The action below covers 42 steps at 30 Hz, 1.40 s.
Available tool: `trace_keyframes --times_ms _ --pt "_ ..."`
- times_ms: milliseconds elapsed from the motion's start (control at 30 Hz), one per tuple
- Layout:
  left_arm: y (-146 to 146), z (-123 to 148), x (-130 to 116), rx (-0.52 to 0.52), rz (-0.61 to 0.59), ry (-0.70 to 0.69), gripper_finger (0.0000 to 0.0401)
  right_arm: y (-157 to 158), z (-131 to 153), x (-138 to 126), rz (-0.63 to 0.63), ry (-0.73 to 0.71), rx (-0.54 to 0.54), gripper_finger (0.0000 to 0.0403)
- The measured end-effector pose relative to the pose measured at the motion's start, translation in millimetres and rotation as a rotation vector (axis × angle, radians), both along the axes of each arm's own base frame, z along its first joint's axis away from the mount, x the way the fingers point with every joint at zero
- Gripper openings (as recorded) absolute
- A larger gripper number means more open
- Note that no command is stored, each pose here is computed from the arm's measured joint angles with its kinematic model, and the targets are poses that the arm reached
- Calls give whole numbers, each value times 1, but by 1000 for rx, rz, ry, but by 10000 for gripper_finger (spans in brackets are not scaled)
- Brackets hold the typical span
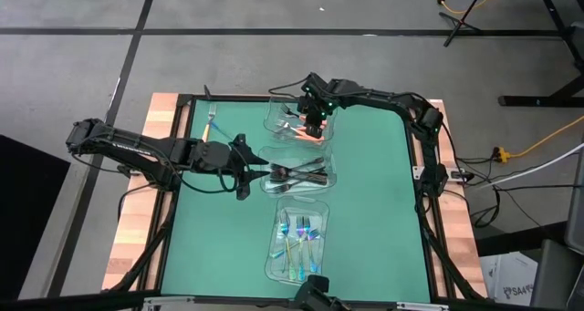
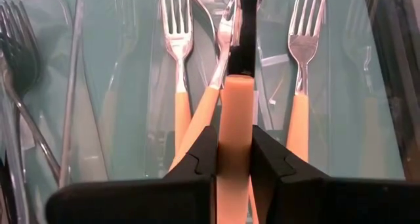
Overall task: Sort silverware by color (type)
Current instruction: Put the yellow fork into the top transparent bin, then put the blue fork into the bottom transparent bin
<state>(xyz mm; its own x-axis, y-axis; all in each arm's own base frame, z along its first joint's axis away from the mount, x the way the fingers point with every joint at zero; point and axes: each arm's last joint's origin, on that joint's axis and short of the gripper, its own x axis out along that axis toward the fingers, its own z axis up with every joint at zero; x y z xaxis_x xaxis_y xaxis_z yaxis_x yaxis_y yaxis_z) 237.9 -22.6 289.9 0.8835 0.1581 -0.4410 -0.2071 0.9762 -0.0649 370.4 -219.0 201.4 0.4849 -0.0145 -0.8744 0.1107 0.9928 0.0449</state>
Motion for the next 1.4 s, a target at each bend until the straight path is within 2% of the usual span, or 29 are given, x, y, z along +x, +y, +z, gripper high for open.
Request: trace_keyframes --times_ms 433,567,733,900,1200,1400 --pt "0 -3 -2 7 7 41 136 0 0 0 1 0 0 38" --pt "1 -5 -3 -7 23 58 136 0 0 0 1 0 0 64" --pt "3 -8 -5 27 78 96 136 0 0 0 0 -1 -1 105" --pt "6 -12 -8 70 138 136 136 0 1 0 0 -2 -1 121" --pt "29 -15 -10 81 251 180 136 1 2 -1 -1 -2 2 122" --pt "51 -15 -11 83 269 205 136 8 29 -12 -1 -16 -1 122"
